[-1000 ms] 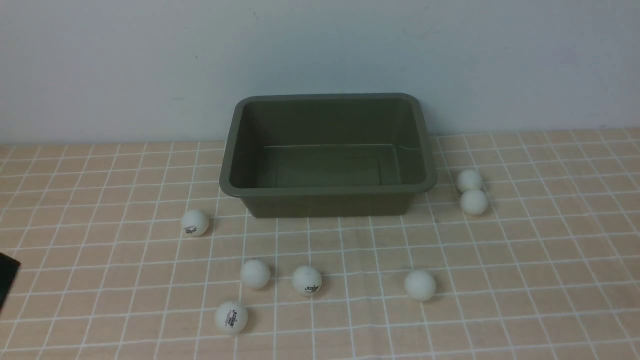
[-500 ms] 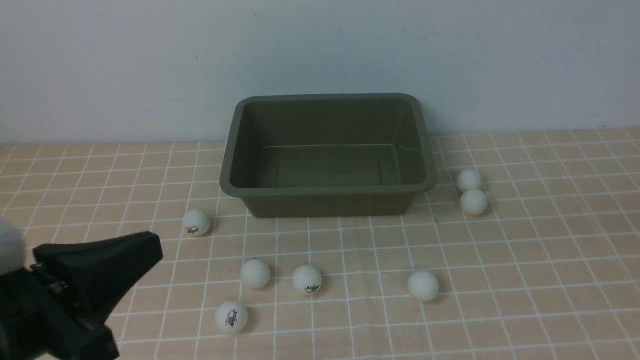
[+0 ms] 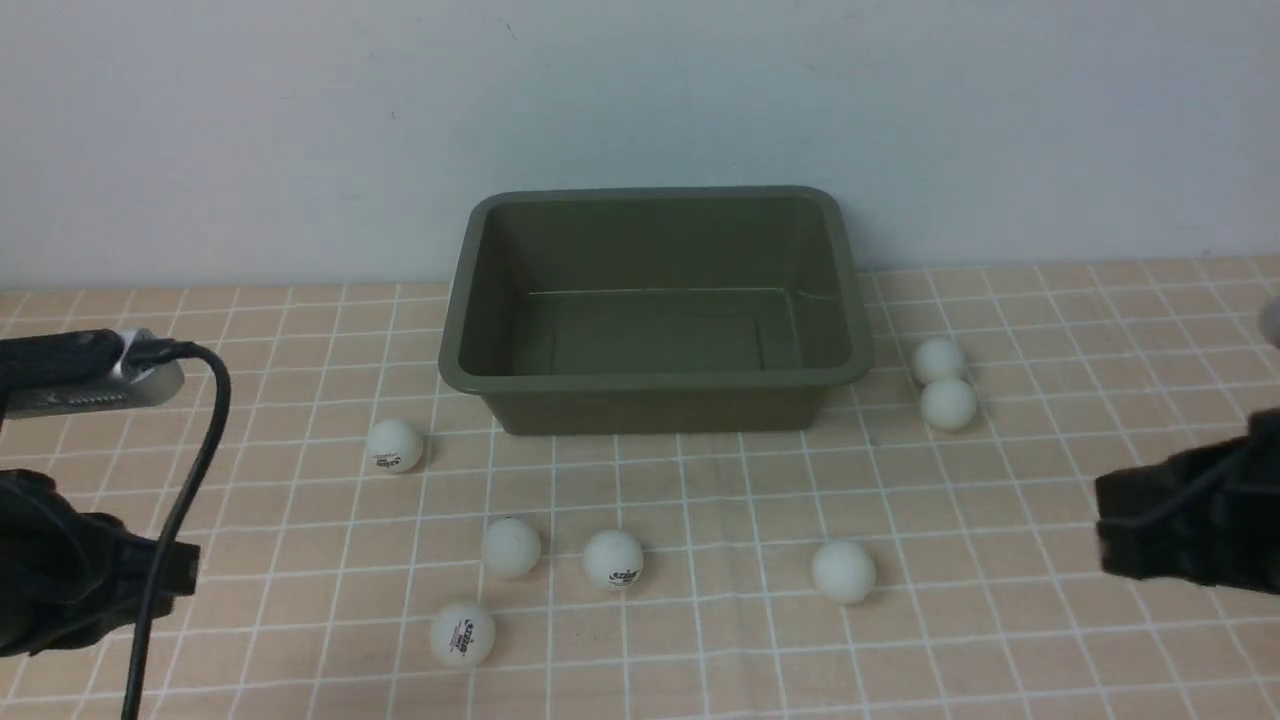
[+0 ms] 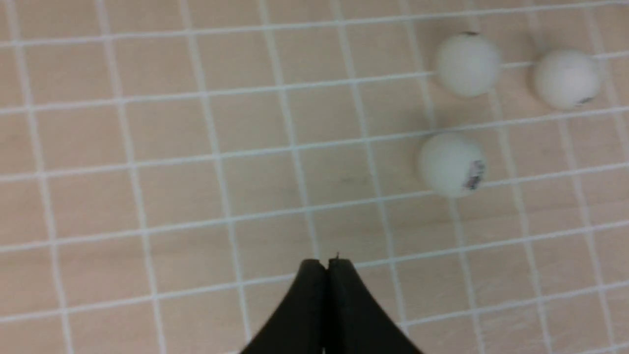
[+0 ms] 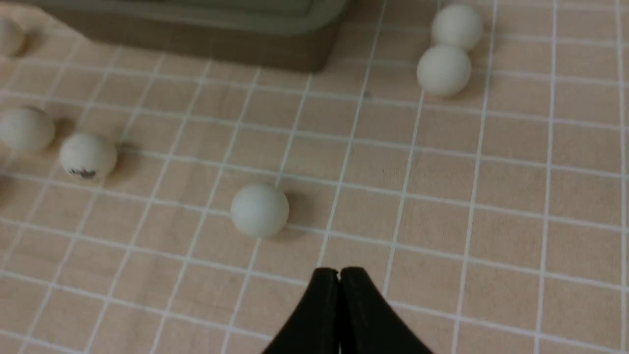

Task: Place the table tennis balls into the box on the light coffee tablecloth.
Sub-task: 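Reach for and grasp a ping pong ball on the table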

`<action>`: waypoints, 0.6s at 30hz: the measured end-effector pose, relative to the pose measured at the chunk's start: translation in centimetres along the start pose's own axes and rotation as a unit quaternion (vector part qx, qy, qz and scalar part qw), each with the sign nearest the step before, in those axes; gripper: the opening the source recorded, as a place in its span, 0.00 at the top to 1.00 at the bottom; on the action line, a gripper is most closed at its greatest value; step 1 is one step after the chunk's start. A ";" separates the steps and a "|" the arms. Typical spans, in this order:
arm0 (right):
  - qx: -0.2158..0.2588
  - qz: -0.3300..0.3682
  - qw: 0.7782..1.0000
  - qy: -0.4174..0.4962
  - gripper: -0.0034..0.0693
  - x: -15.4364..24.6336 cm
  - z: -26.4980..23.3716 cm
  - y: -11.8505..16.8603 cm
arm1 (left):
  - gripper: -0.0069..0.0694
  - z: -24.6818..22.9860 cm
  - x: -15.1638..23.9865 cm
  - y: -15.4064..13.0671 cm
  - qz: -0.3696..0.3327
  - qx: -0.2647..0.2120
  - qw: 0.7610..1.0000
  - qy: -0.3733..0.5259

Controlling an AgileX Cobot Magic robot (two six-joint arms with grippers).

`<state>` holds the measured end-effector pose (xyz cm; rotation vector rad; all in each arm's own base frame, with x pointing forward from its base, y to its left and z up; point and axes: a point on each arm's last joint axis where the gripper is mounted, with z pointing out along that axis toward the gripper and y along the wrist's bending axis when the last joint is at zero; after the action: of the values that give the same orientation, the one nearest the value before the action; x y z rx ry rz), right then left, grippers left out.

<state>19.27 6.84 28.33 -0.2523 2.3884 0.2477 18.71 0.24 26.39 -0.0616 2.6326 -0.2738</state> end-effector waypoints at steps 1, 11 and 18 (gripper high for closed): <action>0.006 -0.007 1.000 0.018 0.97 -0.5 0.7 0.0 | 1.00 0.1 -0.1 0.3 -0.004 -0.012 1.000 0.005; 0.060 -0.039 0.992 0.101 0.97 -7.7 9.6 -0.9 | 1.00 1.6 -1.6 1.1 -0.001 -0.035 0.999 -0.008; 0.090 0.001 0.989 0.118 0.96 -10.5 13.7 -4.4 | 1.00 1.7 -2.0 1.1 0.002 -0.037 0.999 -0.015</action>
<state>36.76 7.21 24.94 -0.2029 2.6261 0.0019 21.28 1.23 25.63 -0.0841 2.6124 -0.1714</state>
